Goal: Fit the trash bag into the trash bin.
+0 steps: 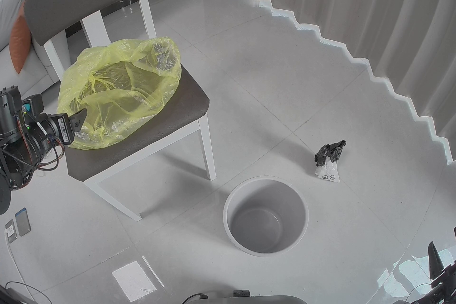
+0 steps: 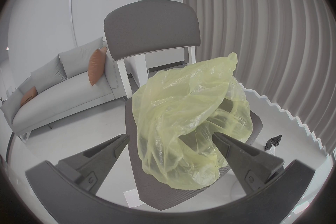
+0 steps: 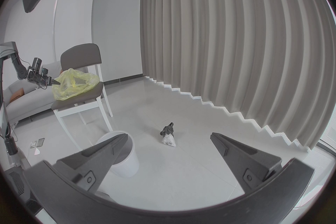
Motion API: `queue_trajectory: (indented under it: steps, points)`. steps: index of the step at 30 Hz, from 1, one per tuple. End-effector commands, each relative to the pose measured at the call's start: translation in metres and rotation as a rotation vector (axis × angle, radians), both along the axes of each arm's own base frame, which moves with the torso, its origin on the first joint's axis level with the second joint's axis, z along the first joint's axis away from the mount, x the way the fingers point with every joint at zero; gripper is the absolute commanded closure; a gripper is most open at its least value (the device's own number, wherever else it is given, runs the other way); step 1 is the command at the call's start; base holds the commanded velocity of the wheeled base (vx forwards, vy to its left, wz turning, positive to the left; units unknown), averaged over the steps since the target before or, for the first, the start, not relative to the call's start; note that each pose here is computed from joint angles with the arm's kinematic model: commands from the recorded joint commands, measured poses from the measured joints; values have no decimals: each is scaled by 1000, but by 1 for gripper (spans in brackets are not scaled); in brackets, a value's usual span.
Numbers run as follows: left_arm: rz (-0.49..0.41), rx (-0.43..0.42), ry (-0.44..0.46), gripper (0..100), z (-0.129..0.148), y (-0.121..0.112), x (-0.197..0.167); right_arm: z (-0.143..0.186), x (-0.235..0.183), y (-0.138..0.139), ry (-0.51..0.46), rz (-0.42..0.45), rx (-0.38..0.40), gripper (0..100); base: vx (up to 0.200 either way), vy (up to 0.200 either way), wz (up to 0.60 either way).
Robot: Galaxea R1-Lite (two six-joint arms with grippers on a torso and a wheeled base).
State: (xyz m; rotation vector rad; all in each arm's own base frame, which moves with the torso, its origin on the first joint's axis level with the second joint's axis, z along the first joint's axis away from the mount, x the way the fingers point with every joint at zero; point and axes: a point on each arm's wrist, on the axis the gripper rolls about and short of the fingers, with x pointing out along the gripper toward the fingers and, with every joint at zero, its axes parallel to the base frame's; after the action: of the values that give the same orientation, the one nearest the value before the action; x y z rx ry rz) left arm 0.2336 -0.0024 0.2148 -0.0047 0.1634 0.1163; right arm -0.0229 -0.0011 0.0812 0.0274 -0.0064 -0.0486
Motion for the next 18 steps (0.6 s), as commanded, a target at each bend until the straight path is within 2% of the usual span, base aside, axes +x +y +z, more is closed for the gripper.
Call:
queue_trajectory:
  steps: [1,5,6,14,18]
  points:
    - [8,-2,11,0,-3,2,6,-5,0,0,1,0,0,0,0,0,0]
    - [22,-2,20,0,-5,5,11,-5,0,0,1,0,0,0,0,0,0]
    - [22,-2,22,100,-6,5,12,-5,0,0,1,0,0,0,0,0,0]
    - [9,-26,56,100,-17,5,19,-5,0,0,3,0,-4,0,0,0,0]
    - [-41,-37,5,100,-8,4,18,-4,0,1,-8,31,-58,0,0,0,0]
